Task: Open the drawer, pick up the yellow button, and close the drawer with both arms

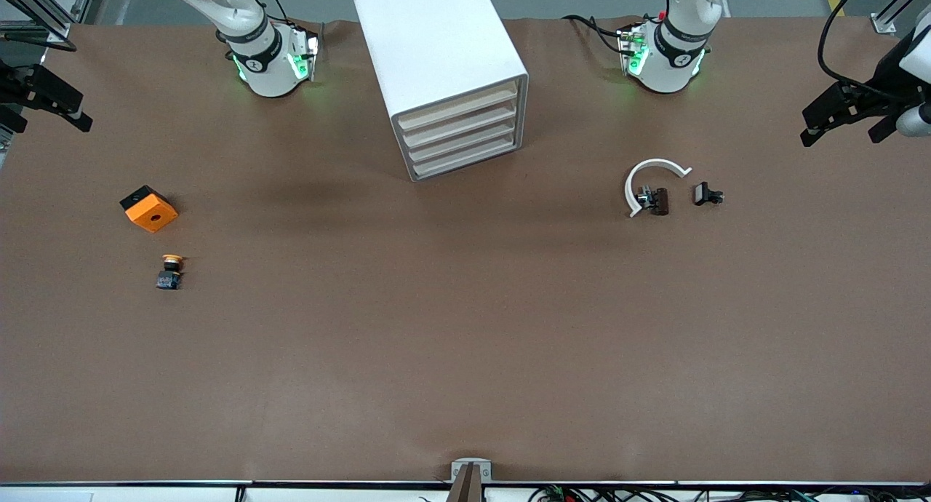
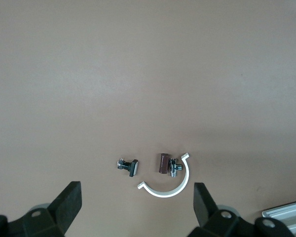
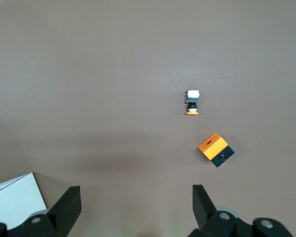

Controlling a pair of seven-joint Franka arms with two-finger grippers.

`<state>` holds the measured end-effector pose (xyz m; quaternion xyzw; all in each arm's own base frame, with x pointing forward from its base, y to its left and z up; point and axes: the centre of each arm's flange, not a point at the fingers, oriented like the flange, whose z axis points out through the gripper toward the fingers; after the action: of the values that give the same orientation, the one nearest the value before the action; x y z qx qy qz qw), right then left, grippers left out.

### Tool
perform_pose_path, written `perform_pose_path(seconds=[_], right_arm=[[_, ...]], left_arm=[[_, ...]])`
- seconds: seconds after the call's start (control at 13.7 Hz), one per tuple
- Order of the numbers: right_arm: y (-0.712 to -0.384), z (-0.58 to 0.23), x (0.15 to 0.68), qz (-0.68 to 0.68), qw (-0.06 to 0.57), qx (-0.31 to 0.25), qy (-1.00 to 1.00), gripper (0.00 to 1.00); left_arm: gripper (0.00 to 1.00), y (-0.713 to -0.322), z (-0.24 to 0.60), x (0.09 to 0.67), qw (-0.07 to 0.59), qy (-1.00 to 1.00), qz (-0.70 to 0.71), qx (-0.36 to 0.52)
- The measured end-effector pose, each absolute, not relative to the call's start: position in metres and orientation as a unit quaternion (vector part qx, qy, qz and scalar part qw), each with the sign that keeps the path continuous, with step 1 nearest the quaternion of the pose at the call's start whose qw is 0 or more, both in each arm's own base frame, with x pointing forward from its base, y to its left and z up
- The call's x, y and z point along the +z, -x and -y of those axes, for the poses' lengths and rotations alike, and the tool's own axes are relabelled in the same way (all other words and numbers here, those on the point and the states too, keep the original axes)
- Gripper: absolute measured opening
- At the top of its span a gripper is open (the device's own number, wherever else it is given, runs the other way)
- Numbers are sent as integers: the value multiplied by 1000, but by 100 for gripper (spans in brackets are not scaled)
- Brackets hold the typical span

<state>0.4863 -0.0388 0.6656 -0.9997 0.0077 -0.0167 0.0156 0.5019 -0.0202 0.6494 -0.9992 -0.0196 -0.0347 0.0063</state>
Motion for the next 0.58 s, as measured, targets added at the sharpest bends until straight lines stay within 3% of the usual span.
perform_pose_path(seconds=[0.58], right_arm=[[-486,39,666,-8,16,-17,1000,100]], left_arm=[[100,-498,20,647,7,1000,20,-18]])
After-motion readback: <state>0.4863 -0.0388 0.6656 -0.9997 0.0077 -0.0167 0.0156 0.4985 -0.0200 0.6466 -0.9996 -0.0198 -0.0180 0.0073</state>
